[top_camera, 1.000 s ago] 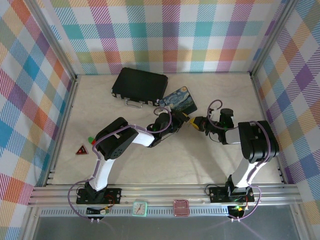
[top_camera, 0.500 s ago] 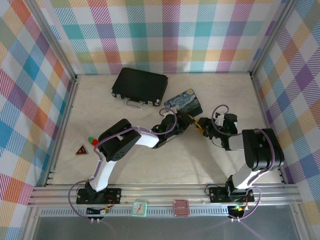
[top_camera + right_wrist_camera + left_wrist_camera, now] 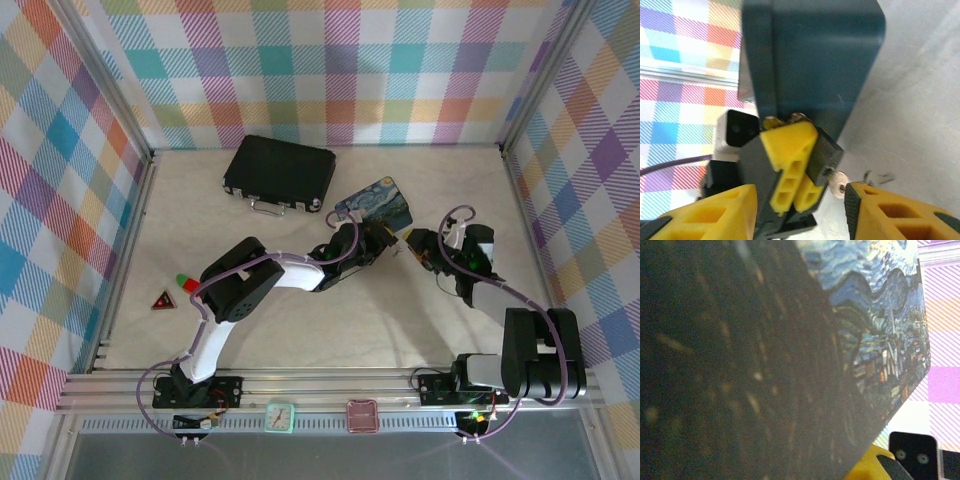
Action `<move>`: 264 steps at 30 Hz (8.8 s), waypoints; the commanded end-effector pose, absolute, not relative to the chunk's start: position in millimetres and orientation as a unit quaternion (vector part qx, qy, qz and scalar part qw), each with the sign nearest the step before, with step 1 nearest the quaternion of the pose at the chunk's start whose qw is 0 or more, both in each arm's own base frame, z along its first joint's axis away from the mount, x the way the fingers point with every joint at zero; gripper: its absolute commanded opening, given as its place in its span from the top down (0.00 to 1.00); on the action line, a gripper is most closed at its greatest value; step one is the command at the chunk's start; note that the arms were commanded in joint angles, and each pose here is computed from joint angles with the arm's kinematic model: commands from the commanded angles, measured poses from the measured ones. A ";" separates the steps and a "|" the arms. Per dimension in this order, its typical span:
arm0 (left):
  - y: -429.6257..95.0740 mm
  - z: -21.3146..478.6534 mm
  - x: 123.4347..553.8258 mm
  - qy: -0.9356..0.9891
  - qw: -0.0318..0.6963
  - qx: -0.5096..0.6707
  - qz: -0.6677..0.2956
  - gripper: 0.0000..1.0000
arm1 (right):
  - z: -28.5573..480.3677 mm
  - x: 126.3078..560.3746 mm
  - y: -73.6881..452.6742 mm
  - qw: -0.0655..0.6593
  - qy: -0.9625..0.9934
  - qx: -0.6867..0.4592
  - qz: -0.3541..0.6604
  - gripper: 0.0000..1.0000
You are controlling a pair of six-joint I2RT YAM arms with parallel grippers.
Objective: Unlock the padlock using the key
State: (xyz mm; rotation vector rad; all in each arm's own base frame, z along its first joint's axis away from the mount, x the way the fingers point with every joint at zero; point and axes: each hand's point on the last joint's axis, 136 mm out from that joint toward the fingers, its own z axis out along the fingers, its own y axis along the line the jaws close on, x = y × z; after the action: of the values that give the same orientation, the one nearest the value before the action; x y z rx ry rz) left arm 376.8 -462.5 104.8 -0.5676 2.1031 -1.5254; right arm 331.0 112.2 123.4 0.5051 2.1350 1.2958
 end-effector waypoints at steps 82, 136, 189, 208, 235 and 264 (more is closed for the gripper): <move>-470.9 129.4 356.5 0.717 0.209 -0.135 -0.651 1.00 | 131.2 347.2 144.4 0.221 0.744 0.167 0.608 1.00; -459.6 111.9 353.5 0.699 0.241 -0.095 -0.667 1.00 | 191.3 367.8 185.2 0.013 0.463 0.489 0.739 1.00; -365.1 77.4 361.5 0.755 0.241 -0.197 -0.577 0.50 | 99.7 299.8 148.6 0.254 0.952 -0.051 0.161 0.39; -313.0 94.4 385.7 0.754 0.246 -0.209 -0.572 0.51 | 54.7 334.0 178.6 0.202 0.973 -0.087 -0.076 0.53; -312.1 68.4 387.4 0.737 0.233 -0.239 -0.588 0.54 | 28.5 344.5 185.7 0.230 0.964 -0.119 -0.066 0.85; -305.2 92.2 454.1 0.773 0.280 -0.188 -0.537 0.57 | 51.4 371.7 234.4 0.263 0.855 -0.443 0.063 1.00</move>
State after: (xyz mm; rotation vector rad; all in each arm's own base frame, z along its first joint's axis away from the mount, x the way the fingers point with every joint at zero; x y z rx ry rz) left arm 446.7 -309.1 93.2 -0.5251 2.0462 -1.4998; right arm 357.4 218.1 40.3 -1.1314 2.4308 0.1187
